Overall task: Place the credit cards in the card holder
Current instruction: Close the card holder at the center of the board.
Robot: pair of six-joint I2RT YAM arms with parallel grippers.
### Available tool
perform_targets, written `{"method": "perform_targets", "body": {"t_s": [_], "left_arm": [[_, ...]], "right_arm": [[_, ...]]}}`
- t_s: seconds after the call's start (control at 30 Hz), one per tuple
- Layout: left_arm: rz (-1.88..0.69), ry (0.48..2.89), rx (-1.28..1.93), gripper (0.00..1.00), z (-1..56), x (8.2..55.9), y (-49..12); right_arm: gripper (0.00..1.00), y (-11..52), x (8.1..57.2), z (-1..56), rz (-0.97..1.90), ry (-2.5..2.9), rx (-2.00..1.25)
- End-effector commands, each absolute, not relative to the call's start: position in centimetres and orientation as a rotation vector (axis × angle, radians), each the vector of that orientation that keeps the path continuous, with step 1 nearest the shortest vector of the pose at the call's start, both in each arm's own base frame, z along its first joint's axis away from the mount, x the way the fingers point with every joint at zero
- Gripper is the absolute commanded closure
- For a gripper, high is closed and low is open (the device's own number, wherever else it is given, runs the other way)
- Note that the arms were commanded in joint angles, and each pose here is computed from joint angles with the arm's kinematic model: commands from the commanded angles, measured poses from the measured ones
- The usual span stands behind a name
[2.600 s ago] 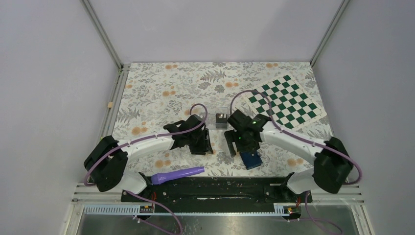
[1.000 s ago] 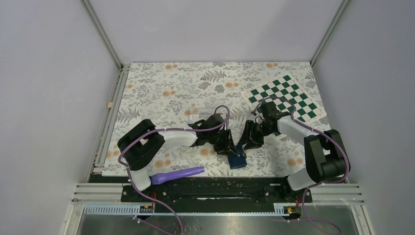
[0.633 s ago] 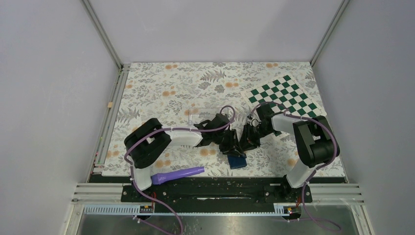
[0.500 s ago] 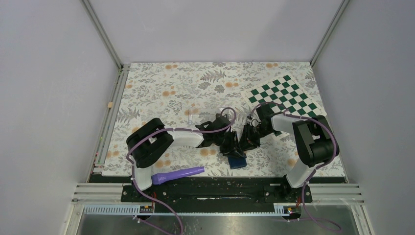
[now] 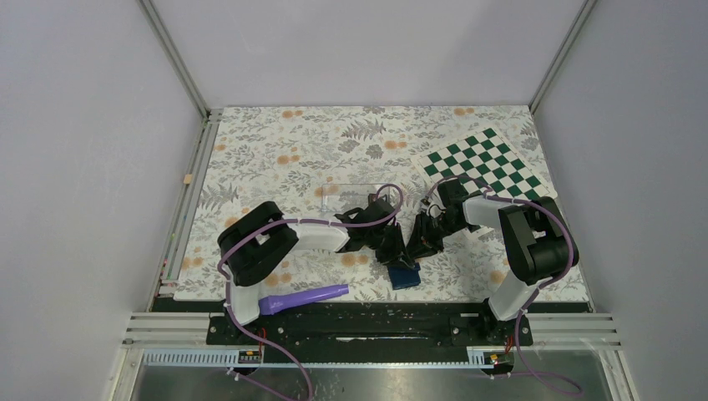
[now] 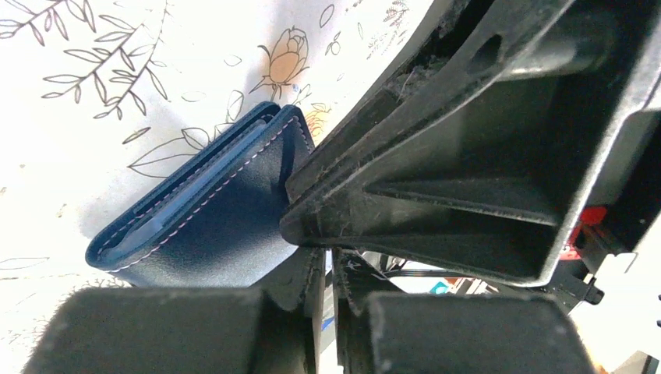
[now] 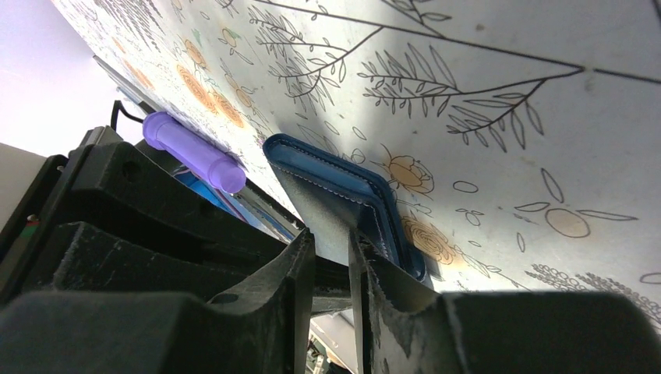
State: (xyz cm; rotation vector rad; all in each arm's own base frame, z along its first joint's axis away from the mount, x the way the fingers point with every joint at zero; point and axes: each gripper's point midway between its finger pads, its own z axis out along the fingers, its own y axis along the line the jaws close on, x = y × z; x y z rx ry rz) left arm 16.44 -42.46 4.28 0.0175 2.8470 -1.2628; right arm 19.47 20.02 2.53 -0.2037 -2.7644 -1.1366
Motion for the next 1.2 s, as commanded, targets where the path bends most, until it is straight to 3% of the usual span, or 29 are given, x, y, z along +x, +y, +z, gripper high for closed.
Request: {"method": "perform_targets", "body": {"t_s": [0.0,1.17], "left_arm": [[-1.275,2.782,0.005,0.99,5.2,17.9,-43.8],[-0.963,2.84,0.057,1.0,4.3,18.4,-40.4]], "right_arm": [[0.7,19.5,18.9,1.6,-1.086,-2.767,-0.202],[0.71,18.8,18.9,2.3,-1.02,-2.817,-0.174]]}}
